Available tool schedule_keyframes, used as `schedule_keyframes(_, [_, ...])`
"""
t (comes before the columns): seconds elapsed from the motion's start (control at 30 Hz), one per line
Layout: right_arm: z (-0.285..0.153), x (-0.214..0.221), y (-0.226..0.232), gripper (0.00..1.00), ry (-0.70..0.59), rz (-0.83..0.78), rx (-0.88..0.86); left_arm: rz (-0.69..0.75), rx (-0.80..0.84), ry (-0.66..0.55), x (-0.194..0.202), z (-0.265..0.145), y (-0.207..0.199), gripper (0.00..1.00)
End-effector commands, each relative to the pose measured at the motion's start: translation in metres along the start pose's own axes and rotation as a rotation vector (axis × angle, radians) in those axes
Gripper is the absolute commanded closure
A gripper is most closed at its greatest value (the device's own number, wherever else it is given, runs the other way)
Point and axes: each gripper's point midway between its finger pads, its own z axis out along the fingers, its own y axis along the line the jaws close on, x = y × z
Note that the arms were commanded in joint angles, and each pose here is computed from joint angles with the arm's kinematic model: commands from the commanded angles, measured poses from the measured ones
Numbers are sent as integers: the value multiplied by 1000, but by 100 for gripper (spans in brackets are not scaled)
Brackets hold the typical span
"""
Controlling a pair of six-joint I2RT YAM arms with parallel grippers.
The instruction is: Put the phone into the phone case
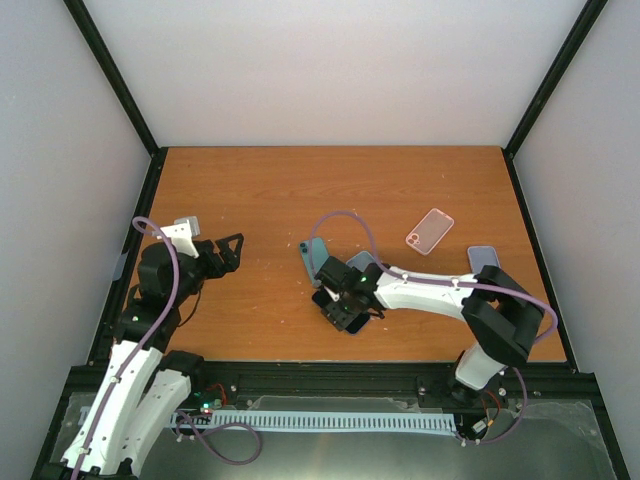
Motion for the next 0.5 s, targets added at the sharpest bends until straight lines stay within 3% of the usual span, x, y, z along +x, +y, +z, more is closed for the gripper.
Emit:
schedule_keyframes(0.0, [-28, -19, -38, 34, -65, 77, 91, 14, 8, -23, -7, -5, -5, 1])
schedule_keyframes(0.2, [-42, -24, -104, 34, -88, 206, 170, 16, 11, -26, -8, -5, -5, 1])
schedule_keyframes(0.47, [-24, -29, -135, 35, -69, 223, 183, 17, 10, -26, -8, -5, -5, 0])
